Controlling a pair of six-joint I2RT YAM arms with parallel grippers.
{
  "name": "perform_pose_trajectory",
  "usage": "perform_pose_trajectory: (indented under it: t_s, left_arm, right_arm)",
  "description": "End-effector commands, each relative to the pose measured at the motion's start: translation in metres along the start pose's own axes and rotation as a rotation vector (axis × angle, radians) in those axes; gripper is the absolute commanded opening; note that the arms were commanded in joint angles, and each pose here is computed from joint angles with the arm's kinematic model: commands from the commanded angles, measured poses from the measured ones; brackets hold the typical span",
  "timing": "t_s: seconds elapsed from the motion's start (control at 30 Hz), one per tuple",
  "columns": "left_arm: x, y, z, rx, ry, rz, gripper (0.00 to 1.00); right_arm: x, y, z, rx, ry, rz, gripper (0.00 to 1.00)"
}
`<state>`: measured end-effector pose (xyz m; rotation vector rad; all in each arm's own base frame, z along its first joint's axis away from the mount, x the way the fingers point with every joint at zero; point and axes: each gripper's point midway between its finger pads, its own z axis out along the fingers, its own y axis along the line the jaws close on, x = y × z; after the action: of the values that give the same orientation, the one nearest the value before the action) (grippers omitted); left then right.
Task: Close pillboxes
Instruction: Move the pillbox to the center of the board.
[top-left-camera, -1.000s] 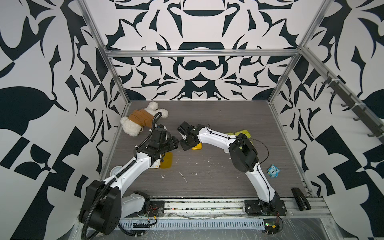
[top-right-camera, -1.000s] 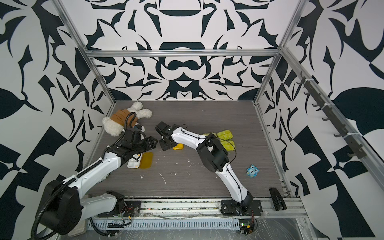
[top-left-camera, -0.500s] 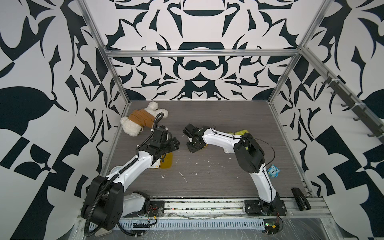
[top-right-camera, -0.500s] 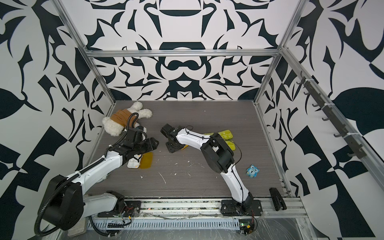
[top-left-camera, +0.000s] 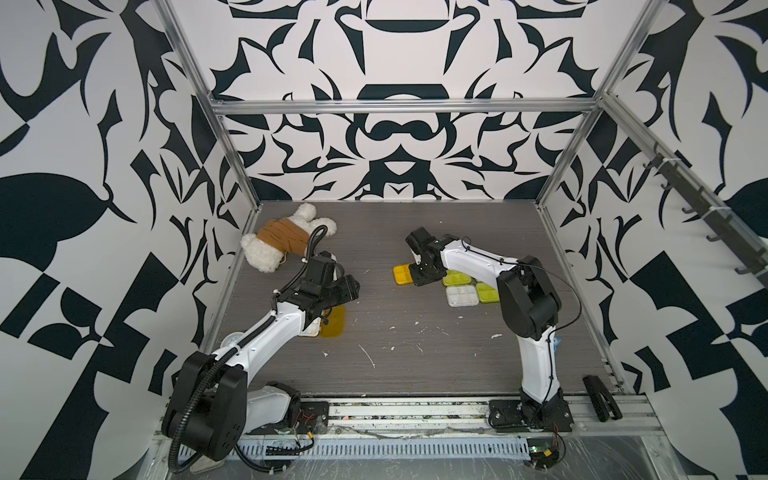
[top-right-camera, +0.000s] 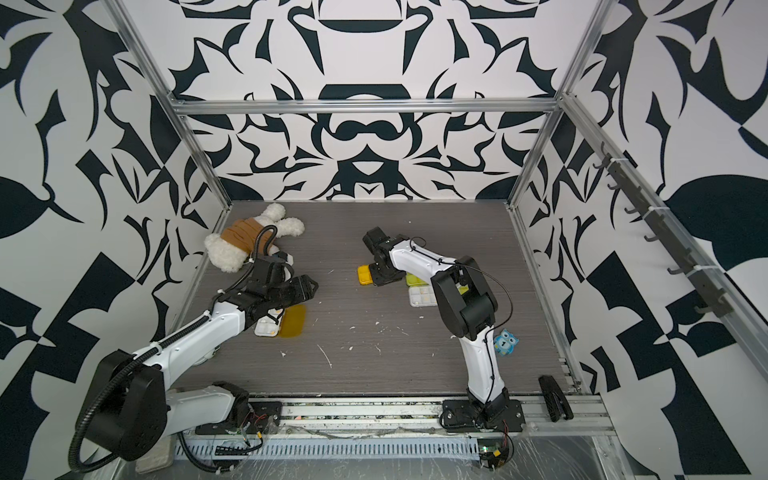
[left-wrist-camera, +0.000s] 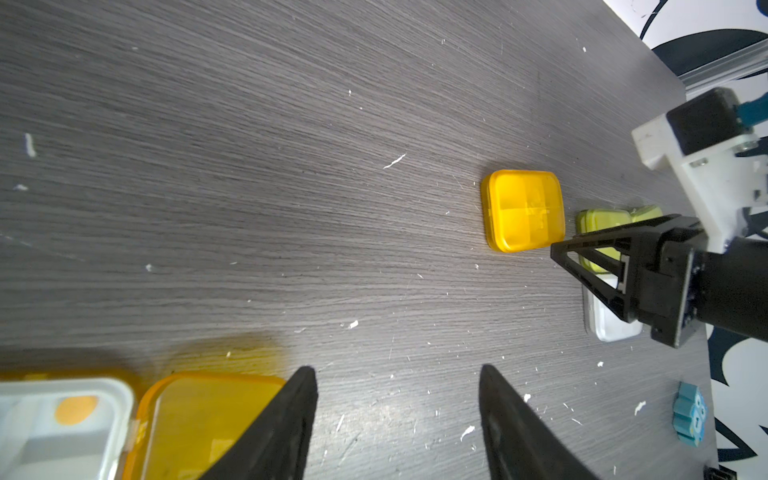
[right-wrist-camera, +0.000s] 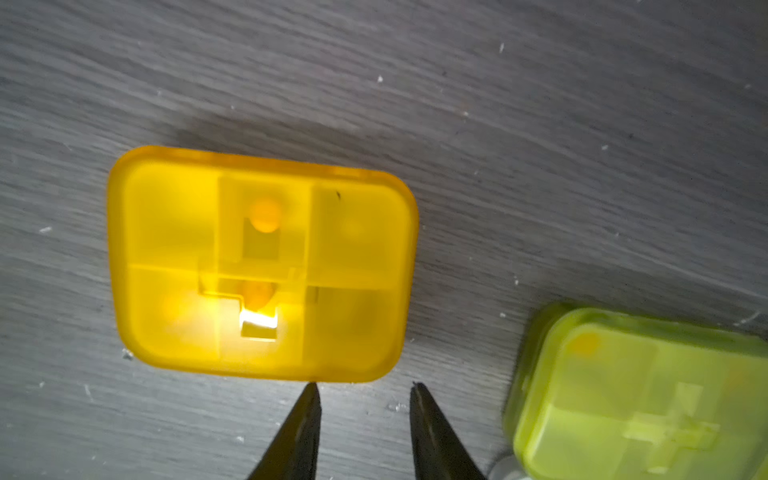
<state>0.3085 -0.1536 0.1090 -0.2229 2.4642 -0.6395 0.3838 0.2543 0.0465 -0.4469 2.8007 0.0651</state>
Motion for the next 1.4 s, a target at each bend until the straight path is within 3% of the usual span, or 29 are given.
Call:
perform_pose_trajectory:
  t_s: [0.0, 0.2, 0.53, 0.73, 1.13, 1.37]
  left_arm:
    - [-0.005, -0.002, -0.003, -0.001, -0.01, 0.01, 0.65]
    - [-0.004, -0.002, -0.003, -0.004, -0.002, 0.01, 0.65]
    - [-0.003, -0.002, -0.005, -0.007, 0.008, 0.014, 0.65]
    - [-0.003, -0.001, -0.008, -0.01, 0.002, 0.016, 0.65]
    - [-0.005, -0.003, -0.007, -0.003, -0.003, 0.019, 0.65]
    - [-0.005, -0.003, -0.008, -0.01, 0.001, 0.02, 0.65]
  right_arm:
    - [-0.023, 0.031, -0.036, -0.032, -0.108, -0.061, 0.45]
    - [-0.06, 0.042, -0.031, 0.003, -0.176, -0.045, 0.54]
    - [-0.101, 0.061, 0.001, 0.001, -0.194, -0.068, 0.57]
    - [-0.096, 0.054, 0.009, 0.048, -0.18, -0.076, 0.57]
    - [-0.05, 0.039, 0.017, 0.053, -0.122, -0.081, 0.53]
    - [-0.052, 0.041, 0.009, 0.055, -0.137, -0.112, 0.54]
